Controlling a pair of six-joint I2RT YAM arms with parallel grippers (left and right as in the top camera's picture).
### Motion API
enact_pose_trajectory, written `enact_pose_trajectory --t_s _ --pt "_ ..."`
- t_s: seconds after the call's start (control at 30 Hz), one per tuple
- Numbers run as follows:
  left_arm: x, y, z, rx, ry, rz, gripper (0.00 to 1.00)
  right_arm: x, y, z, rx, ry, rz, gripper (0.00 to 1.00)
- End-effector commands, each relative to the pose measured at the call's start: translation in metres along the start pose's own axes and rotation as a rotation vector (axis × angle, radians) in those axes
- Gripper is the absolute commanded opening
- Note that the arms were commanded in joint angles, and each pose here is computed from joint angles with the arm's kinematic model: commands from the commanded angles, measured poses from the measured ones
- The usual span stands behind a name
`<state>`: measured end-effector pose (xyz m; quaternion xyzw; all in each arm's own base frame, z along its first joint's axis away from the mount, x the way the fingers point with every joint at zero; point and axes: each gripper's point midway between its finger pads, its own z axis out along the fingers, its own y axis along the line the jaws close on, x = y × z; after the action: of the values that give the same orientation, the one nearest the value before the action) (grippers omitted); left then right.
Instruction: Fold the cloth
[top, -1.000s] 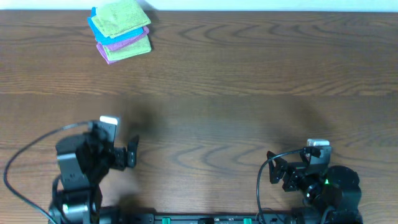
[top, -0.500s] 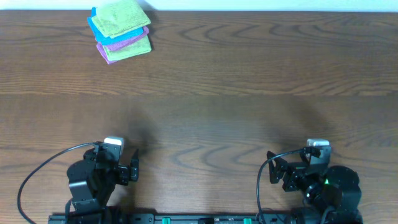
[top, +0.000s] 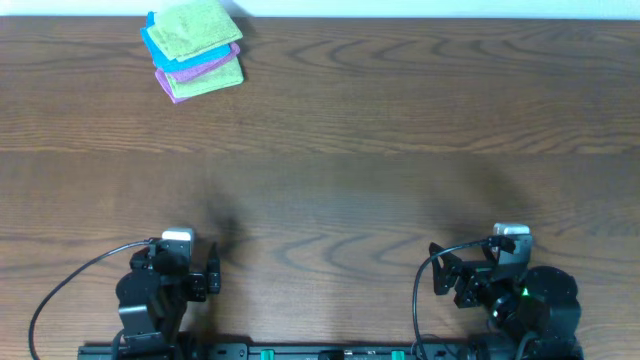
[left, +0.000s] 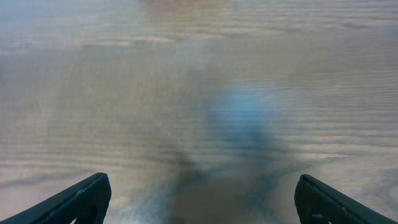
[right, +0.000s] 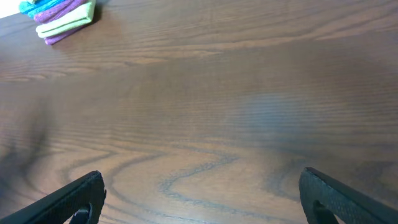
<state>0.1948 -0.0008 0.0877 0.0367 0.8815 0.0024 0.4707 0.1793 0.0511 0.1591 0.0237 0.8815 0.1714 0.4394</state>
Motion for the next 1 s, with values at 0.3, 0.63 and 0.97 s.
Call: enact_pose_trajectory --t_s 0.3,0.63,0.97 --pt "0.0126 0.0064 0.0060 -0.067 0.002 -0.120 0.95 0.0001 -0.0016 -0.0002 0.007 -0.004 0.019 0.99" --pt "0.0146 0.0031 0.0058 -0.055 0.010 -0.110 0.96 0.0001 -0.0016 -0.0002 0.007 -0.004 0.018 0.99" --pt "0.0147 0.0032 0.0059 -0.055 0.010 -0.110 0.95 0.0001 -0.0016 -0.0002 0.007 -0.004 0.019 0.99"
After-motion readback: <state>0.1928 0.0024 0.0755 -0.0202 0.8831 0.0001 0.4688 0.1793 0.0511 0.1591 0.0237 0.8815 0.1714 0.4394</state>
